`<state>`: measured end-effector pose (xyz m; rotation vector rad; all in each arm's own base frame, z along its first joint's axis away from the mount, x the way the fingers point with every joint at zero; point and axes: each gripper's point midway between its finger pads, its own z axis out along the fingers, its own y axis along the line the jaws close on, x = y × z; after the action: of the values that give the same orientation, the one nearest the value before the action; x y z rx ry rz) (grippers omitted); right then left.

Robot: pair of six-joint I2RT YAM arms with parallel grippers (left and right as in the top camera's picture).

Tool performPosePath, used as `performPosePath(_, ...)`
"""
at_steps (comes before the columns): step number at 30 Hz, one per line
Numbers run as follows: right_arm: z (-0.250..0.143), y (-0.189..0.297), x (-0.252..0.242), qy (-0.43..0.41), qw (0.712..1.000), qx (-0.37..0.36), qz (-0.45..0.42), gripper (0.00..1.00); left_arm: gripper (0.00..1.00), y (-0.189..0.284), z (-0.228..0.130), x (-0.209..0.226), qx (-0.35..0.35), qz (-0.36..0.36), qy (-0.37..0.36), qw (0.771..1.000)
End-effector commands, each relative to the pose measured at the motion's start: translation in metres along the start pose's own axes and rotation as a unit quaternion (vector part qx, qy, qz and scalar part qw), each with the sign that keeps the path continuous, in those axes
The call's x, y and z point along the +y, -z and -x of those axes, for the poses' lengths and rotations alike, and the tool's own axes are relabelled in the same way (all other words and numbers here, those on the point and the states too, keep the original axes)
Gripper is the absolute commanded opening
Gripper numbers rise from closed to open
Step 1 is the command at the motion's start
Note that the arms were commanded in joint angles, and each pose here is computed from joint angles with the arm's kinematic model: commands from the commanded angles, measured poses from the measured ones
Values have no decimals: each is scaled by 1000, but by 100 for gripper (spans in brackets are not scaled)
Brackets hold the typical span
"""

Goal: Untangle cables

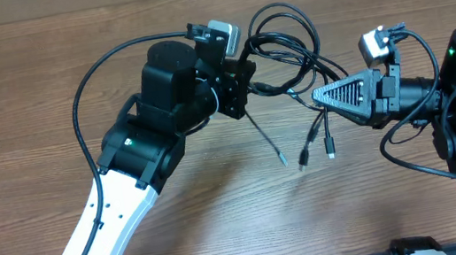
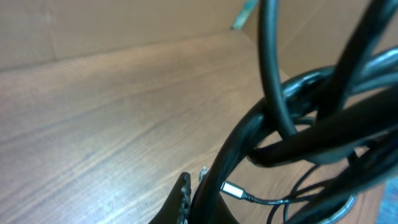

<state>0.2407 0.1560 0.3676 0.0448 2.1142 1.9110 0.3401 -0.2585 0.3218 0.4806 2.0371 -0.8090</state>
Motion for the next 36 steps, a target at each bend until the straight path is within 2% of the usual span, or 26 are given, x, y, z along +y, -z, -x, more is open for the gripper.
performPosePath(1,-14,2,11,49,998,27,22,4,4,2,17,10,-35,29,-13,999)
performPosePath(4,-5,2,-12,36,999,-12,-25,4,4,2,25,-6,-48,-16,-24,998)
performPosePath(7,10,12,-63,-40,985,-90,-142,9,4,4,27,-18,-52,-46,-59,996)
performPosePath(9,13,22,-86,-70,969,-123,-200,30,4,4,27,-25,-52,-67,-70,994)
performPosePath(10,15,28,-98,-82,959,-141,-232,65,4,5,25,-33,-49,-87,-85,991)
performPosePath(11,16,29,-100,-83,957,-144,-237,76,4,6,24,-35,-48,-94,-91,990)
performPosePath(12,16,30,-101,-82,956,-147,-240,95,4,6,25,-35,-49,-94,-92,990)
performPosePath(13,17,30,-100,-81,956,-147,-239,100,4,6,25,-35,-49,-94,-92,990)
performPosePath(17,13,24,-92,-78,965,-130,-214,100,4,6,25,-37,-49,-98,-92,990)
performPosePath(19,10,18,-79,-95,973,-115,-177,100,4,9,24,-48,-48,-132,-97,985)
performPosePath(25,16,17,-73,-170,964,-134,-154,100,4,23,36,-83,-68,-226,-85,968)
performPosePath(33,30,14,-52,-159,970,-144,-114,95,4,27,38,-117,-77,-272,-81,956)
performPosePath(35,32,14,-50,-162,970,-147,-109,88,4,27,38,-126,-80,-278,-82,954)
performPosePath(36,32,14,-50,-162,970,-148,-109,77,4,26,37,-129,-80,-278,-80,954)
